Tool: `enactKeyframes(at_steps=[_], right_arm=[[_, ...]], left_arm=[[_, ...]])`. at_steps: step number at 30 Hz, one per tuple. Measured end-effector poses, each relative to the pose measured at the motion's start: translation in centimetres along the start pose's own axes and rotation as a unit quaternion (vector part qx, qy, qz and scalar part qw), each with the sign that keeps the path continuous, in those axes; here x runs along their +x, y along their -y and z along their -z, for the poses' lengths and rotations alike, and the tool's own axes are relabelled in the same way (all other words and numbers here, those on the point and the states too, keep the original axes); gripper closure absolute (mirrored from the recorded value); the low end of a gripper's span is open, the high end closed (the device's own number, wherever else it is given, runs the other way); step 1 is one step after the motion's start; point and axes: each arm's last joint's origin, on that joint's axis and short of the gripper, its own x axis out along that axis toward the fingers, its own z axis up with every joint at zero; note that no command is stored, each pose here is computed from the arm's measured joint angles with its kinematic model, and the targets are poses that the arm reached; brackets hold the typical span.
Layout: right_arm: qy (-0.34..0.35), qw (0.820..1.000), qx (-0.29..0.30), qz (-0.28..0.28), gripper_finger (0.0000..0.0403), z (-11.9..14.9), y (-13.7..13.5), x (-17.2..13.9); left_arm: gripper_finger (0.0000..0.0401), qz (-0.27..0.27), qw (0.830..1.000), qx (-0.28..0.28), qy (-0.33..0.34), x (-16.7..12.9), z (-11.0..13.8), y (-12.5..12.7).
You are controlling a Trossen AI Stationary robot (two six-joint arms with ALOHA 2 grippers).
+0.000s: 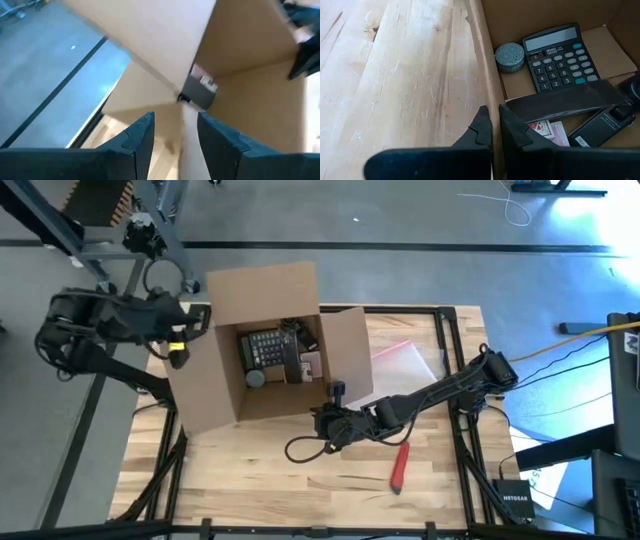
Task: Unpack boxes
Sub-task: Remove the black mini fan from the cardboard box
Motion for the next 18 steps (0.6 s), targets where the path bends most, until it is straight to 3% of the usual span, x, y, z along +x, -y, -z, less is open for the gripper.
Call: enactKeyframes(at_steps=[5, 11, 18], right_arm=[[0.001, 1.000, 0.001, 0.001, 0.0395, 0.0, 0.0, 0.0], [0.000, 1.000, 0.000, 0.005, 0.0395, 0.0, 0.0, 0.0], [-0.003, 1.000, -0.001, 0.007, 0.0395, 0.1, 0.0, 0.0]], left_arm=[[0.0260, -0.021, 0.999, 0.011, -0.038, 2.1, 0.2, 1.0], [0.0260, -0.030, 0.999, 0.004, -0.036, 3.3, -0.8, 1.9], [0.0260, -0.030, 0.999, -0.022, -0.013, 2.7, -1.3, 1.6]])
